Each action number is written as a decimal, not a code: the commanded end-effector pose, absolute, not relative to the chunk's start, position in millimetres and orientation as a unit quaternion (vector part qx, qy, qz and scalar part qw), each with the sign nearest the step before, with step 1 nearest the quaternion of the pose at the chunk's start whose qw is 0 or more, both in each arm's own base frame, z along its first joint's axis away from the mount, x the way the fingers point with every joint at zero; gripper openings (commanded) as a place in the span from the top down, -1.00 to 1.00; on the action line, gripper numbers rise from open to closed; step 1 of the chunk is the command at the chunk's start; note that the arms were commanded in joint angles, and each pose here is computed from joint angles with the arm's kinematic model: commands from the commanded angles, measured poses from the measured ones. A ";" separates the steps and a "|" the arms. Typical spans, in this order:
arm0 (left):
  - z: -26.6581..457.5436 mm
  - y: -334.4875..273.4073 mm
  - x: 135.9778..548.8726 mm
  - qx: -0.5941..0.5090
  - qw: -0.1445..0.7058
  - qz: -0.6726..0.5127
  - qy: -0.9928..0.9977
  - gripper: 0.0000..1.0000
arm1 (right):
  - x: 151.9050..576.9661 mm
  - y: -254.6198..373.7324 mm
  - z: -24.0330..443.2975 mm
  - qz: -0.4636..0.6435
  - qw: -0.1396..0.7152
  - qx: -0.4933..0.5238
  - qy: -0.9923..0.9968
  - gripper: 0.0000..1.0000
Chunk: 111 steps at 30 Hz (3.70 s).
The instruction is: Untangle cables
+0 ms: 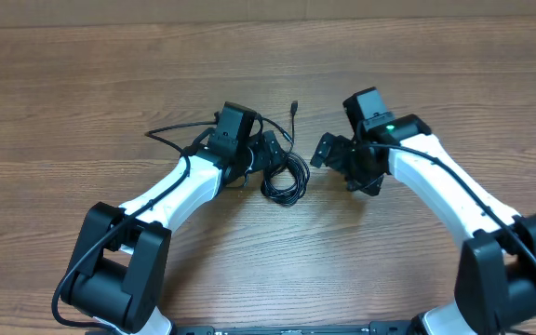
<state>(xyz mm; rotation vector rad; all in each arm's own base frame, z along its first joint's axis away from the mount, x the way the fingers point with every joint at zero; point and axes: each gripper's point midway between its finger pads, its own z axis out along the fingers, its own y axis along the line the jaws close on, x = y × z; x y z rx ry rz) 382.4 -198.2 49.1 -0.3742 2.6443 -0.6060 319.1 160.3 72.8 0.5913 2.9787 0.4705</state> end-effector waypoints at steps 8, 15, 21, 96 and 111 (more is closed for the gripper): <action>61.6 -189.7 395.7 -0.116 0.249 -0.193 0.942 -0.81 | 315.0 195.8 45.1 0.164 0.014 0.175 0.971 -0.89; 70.8 -196.2 407.0 -0.112 0.274 -0.212 0.931 -0.72 | 318.6 200.8 40.0 0.180 0.020 0.199 0.963 -0.56; 45.9 -200.0 401.8 -0.110 0.242 -0.211 0.941 -0.64 | 320.3 201.6 36.6 0.185 0.026 0.198 0.962 0.01; 55.7 -126.6 350.9 0.118 0.087 -0.199 0.969 0.06 | 375.0 226.0 60.8 0.299 0.113 0.199 0.926 0.31; 33.0 -135.7 347.7 0.116 0.104 -0.206 0.966 0.13 | 377.7 236.6 69.1 0.330 0.112 0.189 0.918 0.28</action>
